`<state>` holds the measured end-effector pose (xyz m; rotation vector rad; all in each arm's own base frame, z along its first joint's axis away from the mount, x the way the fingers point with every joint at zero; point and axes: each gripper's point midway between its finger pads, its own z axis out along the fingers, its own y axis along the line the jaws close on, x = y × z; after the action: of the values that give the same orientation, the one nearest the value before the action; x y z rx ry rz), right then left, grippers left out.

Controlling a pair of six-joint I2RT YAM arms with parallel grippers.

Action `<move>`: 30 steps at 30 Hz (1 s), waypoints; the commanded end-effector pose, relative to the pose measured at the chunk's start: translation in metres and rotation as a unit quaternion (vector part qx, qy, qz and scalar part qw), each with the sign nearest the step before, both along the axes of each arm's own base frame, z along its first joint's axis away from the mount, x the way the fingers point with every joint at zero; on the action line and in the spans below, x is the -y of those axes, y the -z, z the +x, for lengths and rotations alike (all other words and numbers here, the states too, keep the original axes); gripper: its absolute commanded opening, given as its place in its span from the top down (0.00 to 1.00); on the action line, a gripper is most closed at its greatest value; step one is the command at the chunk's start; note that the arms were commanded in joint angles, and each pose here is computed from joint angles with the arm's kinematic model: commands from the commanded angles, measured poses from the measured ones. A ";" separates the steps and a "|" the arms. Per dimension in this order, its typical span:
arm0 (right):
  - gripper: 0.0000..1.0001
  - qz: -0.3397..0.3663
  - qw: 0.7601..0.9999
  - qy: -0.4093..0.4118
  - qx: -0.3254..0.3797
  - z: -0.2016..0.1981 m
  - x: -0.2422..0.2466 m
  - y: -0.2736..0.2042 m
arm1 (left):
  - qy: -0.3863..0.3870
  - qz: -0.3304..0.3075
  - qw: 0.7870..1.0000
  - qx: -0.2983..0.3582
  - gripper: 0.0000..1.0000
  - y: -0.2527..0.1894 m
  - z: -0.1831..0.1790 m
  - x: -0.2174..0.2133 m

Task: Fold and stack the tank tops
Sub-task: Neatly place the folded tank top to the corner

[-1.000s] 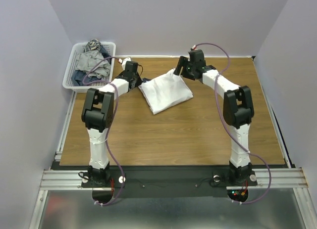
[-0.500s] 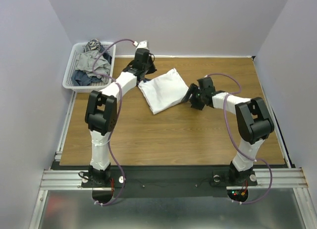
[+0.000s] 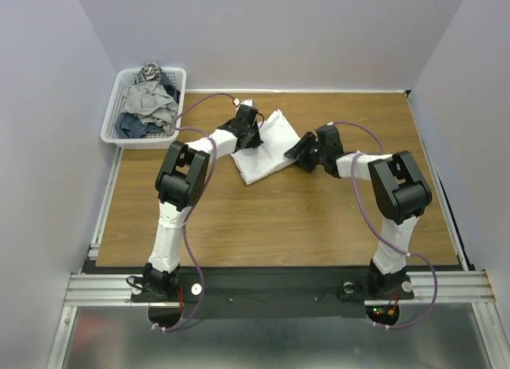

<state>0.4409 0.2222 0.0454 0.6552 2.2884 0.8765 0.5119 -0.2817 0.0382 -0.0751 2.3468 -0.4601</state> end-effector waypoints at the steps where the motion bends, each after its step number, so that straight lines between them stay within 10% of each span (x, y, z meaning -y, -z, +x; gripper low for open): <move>1: 0.42 -0.030 0.999 0.029 -0.013 0.009 0.008 0.024 | -0.036 -0.017 0.999 -0.008 0.83 -0.014 -0.016 0.006; 7: 0.53 -0.092 0.995 0.048 -0.012 0.029 0.030 0.025 | -0.028 -0.084 0.996 -0.027 0.83 -0.027 -0.034 0.030; 18: 0.89 -0.309 0.950 0.034 0.018 0.093 0.118 -0.013 | 0.007 -0.152 0.985 0.086 0.72 -0.183 -0.052 0.029; 30: 0.97 -0.575 0.817 0.036 -0.015 0.163 0.271 -0.020 | 0.107 -0.146 0.977 0.112 0.69 -0.216 -0.173 -0.017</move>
<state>0.5970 0.0157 0.0574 0.2571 2.2713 -0.3060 0.3682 -0.2717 0.2762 -0.0155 2.0061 -0.8871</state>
